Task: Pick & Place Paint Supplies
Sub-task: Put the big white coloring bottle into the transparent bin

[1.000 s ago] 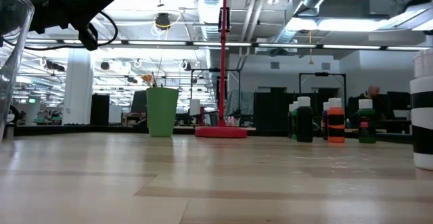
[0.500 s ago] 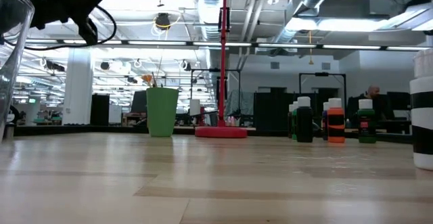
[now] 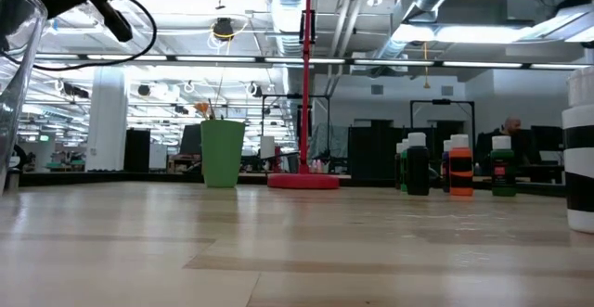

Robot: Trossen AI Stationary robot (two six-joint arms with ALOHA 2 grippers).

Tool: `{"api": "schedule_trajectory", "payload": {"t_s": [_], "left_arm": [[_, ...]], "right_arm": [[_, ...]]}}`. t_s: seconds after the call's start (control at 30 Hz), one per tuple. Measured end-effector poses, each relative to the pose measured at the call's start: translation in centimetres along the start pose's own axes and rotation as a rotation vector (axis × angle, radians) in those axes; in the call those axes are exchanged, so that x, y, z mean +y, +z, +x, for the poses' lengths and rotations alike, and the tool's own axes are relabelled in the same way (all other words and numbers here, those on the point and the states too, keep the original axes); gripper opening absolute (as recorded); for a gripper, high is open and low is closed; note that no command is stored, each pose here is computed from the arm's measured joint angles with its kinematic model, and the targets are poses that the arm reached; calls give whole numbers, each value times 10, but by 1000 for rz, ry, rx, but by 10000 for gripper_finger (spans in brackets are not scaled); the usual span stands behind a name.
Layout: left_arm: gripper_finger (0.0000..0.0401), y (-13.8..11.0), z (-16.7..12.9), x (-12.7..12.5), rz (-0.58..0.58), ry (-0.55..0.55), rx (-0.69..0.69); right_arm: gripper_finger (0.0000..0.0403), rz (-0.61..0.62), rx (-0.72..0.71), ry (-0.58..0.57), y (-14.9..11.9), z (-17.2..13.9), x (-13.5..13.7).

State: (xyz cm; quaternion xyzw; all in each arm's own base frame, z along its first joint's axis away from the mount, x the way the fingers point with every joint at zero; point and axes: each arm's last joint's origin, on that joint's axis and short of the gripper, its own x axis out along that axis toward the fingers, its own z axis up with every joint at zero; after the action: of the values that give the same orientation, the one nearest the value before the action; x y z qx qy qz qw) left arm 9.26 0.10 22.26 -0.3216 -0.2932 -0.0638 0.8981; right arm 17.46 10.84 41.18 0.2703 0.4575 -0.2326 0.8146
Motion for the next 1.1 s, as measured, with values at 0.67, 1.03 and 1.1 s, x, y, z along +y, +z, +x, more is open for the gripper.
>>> {"api": "schedule_trajectory", "payload": {"t_s": [0.67, 1.03, 1.1], "left_arm": [[81, 14, 195, -53, 75, -223, 257], [179, -11, 215, -52, -81, -222, 709], [178, -4, 206, -56, -90, -193, 744]], "right_arm": [[154, -109, 47, 149, -32, -31, -17], [206, -145, 390, 17, -79, 2, -12], [217, -139, 439, -27, -87, 10, -14]]}}
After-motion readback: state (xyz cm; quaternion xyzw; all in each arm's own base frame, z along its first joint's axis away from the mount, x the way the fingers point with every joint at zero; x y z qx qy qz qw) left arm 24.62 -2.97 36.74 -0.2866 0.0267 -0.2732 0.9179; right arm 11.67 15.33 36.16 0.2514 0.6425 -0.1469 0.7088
